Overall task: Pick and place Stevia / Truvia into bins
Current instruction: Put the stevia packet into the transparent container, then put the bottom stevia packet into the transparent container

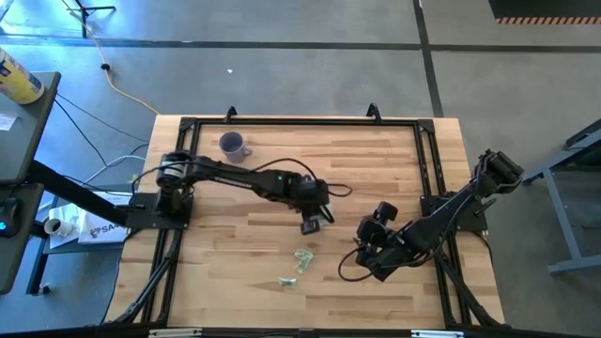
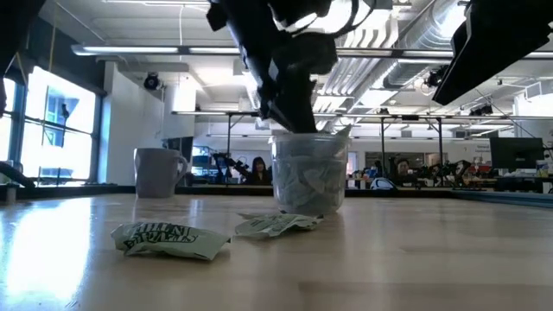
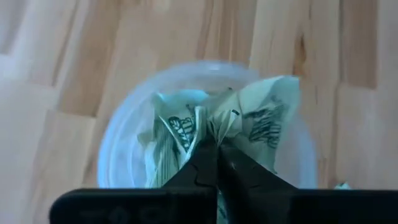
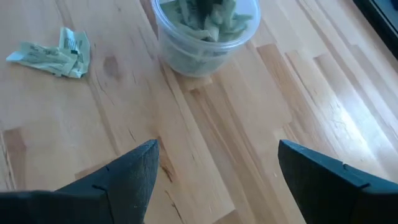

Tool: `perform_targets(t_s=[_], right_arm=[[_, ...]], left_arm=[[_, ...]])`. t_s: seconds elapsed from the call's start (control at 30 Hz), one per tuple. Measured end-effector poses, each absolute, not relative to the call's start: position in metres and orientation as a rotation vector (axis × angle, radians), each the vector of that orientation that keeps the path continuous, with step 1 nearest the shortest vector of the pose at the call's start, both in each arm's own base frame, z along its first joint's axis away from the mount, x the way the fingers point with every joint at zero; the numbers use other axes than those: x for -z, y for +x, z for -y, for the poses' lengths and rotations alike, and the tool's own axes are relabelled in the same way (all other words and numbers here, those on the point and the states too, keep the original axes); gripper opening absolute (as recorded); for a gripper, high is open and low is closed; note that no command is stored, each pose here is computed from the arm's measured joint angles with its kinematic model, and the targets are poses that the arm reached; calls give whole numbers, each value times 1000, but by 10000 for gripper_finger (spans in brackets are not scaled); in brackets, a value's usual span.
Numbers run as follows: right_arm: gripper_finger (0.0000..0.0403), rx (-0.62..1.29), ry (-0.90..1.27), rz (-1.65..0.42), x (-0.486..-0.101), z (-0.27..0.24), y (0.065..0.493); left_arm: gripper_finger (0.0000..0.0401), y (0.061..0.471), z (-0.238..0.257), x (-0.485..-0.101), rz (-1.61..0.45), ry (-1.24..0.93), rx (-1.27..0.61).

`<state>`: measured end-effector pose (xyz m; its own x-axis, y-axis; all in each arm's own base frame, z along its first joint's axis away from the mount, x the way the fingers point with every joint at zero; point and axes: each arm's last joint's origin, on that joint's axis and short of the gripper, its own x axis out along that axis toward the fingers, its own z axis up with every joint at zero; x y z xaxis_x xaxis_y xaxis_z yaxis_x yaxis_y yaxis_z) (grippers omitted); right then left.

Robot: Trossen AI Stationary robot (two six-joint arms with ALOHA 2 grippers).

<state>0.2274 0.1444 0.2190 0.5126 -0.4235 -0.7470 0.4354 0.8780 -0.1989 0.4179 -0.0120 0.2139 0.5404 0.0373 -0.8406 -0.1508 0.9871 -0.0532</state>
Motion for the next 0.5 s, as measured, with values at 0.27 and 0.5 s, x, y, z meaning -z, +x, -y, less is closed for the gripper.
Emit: perform_targets(t_s=[0.27,0.5], right_arm=[[319,497,25,-930,-218,-145,227],[319,478,9,-947,-218,-145,226]], left_arm=[[93,419,12,-208,-1024,-140,-138],[152,415,19,-268,-987,-157,-154]])
